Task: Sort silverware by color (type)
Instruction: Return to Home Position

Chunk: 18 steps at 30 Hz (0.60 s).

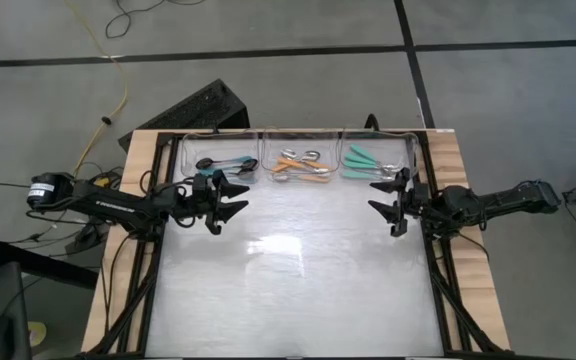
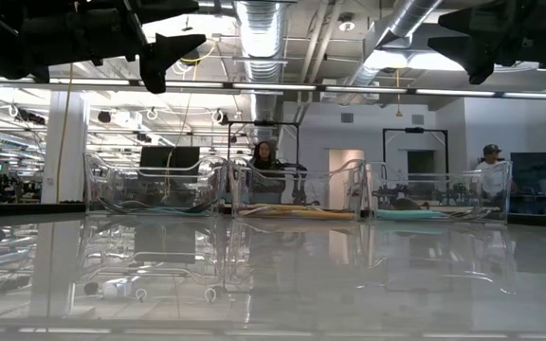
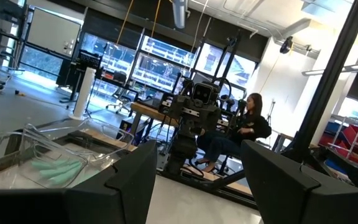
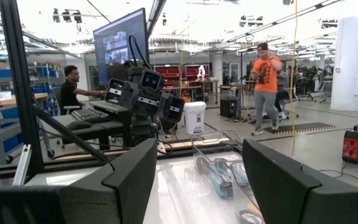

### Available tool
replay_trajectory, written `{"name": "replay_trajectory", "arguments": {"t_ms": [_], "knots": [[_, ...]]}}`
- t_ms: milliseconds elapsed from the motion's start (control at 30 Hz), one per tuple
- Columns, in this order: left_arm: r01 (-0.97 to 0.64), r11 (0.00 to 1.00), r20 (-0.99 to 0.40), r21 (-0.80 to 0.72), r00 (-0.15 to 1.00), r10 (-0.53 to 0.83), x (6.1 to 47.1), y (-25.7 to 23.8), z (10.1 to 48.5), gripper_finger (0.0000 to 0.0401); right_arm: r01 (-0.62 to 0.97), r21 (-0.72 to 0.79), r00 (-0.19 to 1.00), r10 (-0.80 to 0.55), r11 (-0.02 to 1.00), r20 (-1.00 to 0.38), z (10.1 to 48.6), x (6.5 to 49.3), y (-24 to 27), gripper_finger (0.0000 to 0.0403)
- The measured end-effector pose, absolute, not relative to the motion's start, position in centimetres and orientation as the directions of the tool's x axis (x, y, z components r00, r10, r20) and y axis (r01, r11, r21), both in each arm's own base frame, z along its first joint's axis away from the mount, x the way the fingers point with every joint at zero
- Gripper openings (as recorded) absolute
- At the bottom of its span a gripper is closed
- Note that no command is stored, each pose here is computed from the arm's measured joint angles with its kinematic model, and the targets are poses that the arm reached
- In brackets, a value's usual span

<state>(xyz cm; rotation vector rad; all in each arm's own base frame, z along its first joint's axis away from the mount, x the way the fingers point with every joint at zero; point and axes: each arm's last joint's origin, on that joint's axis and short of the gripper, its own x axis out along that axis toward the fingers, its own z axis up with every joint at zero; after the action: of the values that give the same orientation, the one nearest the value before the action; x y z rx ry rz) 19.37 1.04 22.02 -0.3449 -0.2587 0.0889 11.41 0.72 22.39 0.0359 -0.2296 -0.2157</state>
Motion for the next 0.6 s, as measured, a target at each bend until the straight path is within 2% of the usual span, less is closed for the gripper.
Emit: {"name": "replay_trajectory", "arguments": {"t_ms": [600], "knots": [[-0.048, 0.935, 0.214, -0.351, 0.968, 0.13, 19.42, 1.04, 21.81, 0.0218, 0.208, 0.06, 0.951, -0.216, 0.976, 0.222, 22.39, 11.41, 0.72, 0.0265]]}}
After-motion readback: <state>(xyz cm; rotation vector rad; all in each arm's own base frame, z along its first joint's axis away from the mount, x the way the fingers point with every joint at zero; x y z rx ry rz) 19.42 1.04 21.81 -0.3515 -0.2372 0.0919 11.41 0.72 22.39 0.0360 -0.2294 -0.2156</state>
